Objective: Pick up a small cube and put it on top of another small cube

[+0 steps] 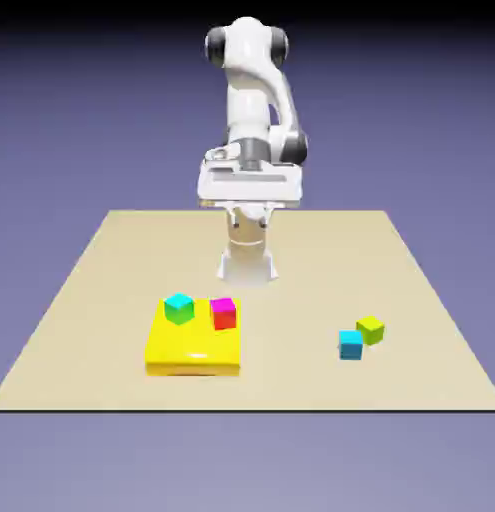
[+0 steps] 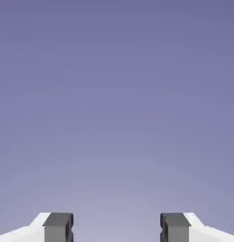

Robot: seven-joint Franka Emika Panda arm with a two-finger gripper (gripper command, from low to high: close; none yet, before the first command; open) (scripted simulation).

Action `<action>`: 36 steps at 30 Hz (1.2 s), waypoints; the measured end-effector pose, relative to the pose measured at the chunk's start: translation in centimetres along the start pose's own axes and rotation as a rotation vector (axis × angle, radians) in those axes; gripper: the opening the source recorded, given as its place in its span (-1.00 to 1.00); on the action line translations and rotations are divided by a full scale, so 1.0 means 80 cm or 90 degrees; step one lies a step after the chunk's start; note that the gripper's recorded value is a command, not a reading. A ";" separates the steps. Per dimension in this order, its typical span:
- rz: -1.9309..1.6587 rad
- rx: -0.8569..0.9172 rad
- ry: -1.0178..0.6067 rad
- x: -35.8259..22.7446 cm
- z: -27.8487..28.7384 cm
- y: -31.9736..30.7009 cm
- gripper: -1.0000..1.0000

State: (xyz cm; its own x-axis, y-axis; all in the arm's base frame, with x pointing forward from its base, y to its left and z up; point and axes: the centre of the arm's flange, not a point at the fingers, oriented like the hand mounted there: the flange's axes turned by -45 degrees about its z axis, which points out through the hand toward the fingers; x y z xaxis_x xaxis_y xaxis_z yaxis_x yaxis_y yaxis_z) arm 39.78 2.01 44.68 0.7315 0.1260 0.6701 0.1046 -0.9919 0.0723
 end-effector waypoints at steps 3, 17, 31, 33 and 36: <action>-0.116 0.023 -0.087 -0.004 0.043 -0.049 0.00; -0.668 0.152 -0.432 -0.122 0.190 -0.287 0.00; -0.904 0.211 -0.546 -0.264 0.281 -0.361 -1.00; -0.903 0.210 -0.546 -0.249 0.268 -0.365 -1.00; -0.903 0.212 -0.547 -0.208 0.225 -0.376 -1.00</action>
State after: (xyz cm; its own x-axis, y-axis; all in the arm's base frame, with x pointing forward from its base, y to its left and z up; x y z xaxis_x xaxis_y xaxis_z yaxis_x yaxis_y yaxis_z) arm 36.57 30.04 18.07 0.0601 0.9326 -0.3560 0.9979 -0.0650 -0.0016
